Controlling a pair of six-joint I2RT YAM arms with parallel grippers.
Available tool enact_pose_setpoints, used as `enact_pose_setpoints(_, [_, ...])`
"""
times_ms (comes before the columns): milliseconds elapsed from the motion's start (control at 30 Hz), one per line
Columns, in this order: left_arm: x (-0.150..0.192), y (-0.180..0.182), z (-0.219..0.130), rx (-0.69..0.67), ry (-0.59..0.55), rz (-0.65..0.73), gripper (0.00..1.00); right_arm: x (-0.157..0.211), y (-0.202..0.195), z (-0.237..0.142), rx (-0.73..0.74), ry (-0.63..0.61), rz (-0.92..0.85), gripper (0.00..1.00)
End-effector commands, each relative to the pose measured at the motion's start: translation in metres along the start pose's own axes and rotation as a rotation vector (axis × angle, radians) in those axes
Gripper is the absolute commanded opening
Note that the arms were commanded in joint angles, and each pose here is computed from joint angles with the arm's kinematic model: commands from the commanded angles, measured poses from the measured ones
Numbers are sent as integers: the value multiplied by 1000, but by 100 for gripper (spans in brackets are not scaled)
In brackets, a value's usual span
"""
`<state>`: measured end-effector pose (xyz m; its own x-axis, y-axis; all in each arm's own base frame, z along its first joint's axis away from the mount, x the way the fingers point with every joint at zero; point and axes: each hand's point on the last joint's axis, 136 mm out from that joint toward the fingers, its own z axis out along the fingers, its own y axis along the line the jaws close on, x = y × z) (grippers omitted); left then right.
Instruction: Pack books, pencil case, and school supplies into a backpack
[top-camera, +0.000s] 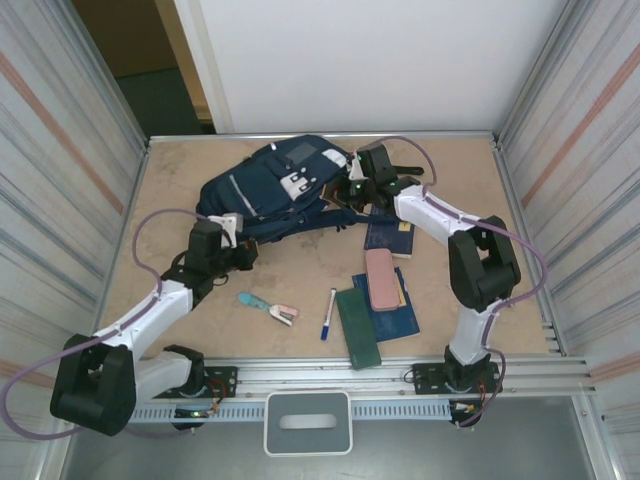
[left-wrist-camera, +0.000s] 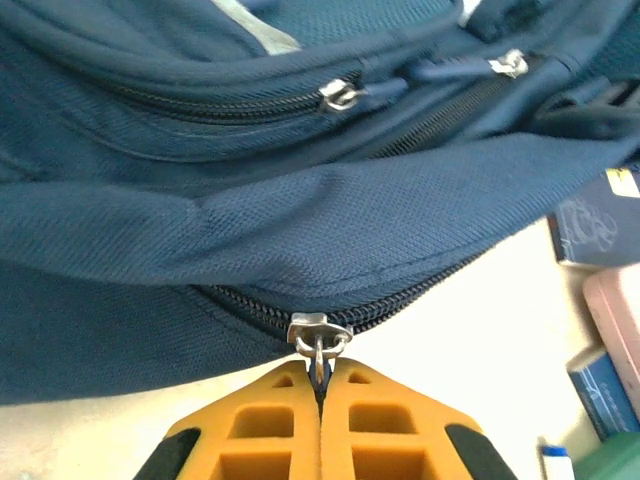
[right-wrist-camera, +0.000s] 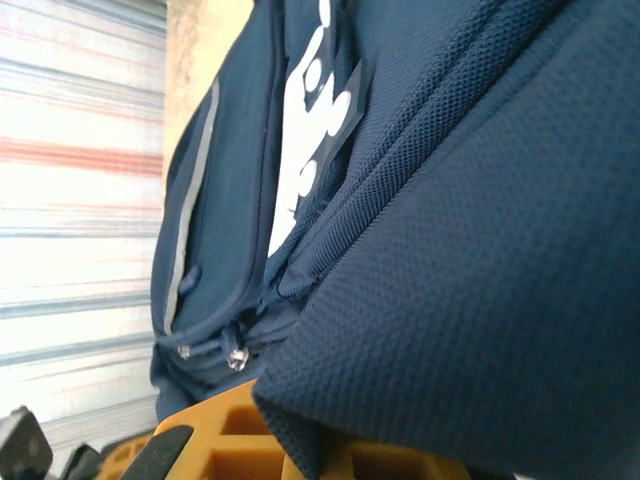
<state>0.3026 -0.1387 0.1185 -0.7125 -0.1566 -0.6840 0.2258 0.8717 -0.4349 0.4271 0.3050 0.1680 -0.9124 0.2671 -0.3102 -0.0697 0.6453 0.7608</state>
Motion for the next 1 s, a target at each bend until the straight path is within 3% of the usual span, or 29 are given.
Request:
enact_pose_setpoints(0, [-3, -30, -4, 128, 31, -11, 0, -20, 12, 5, -34, -21, -53, 5])
enact_pose_setpoints(100, [-4, -37, 0, 145, 34, -6, 0, -24, 9, 10, -33, -10, -48, 15])
enact_pose_setpoints(267, [-7, -45, 7, 157, 40, 7, 0, -24, -28, -11, 67, -42, -25, 47])
enact_pose_setpoints(500, [-6, -57, 12, 198, 36, 30, 0, 36, -43, -20, 84, -34, 33, 85])
enact_pose_setpoints(600, [-2, -55, 14, 186, 46, 37, 0, 59, -39, -5, 50, -21, 74, 87])
enact_pose_setpoints(800, [8, -45, 20, 136, 77, 47, 0, 68, -33, 33, 45, -5, 114, 87])
enact_pose_setpoints(967, [14, -38, 21, 110, 83, 43, 0, 61, -37, 57, 53, -12, 163, 78])
